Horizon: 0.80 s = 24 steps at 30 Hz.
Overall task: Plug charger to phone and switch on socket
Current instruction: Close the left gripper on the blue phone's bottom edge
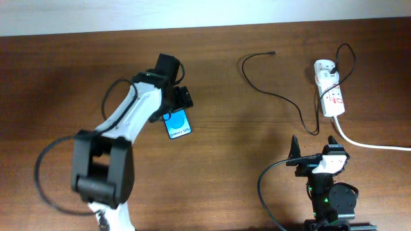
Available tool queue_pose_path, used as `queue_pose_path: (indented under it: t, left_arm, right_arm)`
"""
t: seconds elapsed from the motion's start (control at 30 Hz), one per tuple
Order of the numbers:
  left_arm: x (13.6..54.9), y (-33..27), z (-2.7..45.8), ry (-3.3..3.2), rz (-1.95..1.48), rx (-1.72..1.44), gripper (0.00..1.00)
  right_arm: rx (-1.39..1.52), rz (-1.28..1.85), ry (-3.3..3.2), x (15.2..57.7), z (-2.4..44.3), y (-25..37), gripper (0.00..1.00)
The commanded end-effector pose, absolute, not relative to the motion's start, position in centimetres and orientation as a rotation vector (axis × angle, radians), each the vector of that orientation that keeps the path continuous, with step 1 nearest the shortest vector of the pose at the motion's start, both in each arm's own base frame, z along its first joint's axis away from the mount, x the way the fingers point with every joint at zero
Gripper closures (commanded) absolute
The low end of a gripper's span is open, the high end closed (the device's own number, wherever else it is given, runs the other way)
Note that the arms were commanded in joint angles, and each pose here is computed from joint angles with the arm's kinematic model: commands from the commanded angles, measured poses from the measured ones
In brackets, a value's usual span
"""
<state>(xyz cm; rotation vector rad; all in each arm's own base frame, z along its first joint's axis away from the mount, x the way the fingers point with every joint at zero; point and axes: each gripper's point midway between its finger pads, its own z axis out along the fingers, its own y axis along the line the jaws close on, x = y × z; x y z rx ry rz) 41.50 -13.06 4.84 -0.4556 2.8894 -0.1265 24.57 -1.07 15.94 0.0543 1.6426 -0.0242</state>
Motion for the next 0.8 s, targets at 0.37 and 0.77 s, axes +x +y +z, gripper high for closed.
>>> queue_pose_path:
  t: [0.37,0.77]
  left_arm:
    - [41.8,-12.5,0.4,3.012,-0.016,-0.408,0.01]
    - [41.3,-12.9,-1.0,3.049,-0.035,-0.408,0.08]
  right_arm:
    - [0.046,-0.027,1.649,24.6,15.6,-1.0,0.02]
    - [0.046,-0.027,1.649,24.6,15.6,-1.0,0.02]
